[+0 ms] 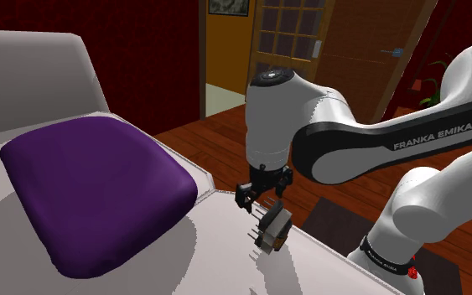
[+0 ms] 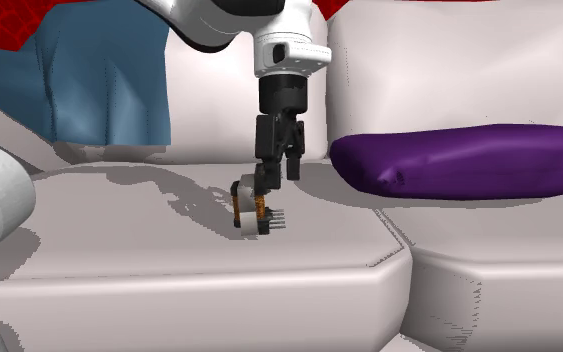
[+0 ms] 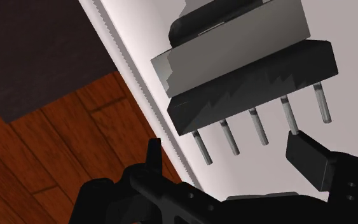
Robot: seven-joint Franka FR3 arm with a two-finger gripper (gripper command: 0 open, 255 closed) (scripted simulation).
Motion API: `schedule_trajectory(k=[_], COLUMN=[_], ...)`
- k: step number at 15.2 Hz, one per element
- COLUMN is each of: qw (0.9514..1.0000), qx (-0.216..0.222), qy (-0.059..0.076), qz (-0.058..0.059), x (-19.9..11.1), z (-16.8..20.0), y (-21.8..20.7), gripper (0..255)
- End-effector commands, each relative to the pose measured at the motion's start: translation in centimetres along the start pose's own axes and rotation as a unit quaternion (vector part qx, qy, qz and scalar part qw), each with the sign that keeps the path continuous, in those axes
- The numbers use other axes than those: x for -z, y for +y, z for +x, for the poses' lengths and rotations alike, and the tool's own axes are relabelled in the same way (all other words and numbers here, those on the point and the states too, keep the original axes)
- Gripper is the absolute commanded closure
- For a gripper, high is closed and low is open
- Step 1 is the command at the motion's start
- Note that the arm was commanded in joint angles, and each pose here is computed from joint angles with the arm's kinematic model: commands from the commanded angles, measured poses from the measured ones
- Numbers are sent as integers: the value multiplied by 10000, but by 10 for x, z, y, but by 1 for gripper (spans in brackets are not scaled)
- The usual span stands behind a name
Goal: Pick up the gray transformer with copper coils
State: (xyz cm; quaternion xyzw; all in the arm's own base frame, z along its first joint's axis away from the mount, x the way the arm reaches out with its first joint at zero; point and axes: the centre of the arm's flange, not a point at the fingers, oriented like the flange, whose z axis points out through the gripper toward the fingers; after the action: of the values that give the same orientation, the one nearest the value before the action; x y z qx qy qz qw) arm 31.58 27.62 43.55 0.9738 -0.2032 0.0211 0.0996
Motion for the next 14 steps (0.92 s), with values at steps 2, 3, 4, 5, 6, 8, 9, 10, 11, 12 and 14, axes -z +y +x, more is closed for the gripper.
schedule_trajectory(k=[2, 3, 4, 5, 6, 8, 9, 10, 11, 12, 14], qw=[10000, 10000, 10000, 10000, 10000, 10000, 10000, 10000, 10000, 10000, 10000], qx=[0, 0, 0, 0, 0, 0, 0, 0, 0, 0, 0], qy=[1, 2, 2, 2, 2, 2, 1, 1, 1, 1, 1], qz=[2, 2, 2, 2, 2, 2, 2, 2, 2, 2, 2], x=[-5, -5, -5, -5, -5, -5, -5, -5, -5, -5, 5], z=[-1, -1, -1, -1, -1, -1, -1, -1, -1, -1, 0], y=[0, 0, 0, 0, 0, 0, 0, 0, 0, 0, 2], gripper=[0, 255, 255, 255, 255, 255, 255, 255, 255, 255, 255])
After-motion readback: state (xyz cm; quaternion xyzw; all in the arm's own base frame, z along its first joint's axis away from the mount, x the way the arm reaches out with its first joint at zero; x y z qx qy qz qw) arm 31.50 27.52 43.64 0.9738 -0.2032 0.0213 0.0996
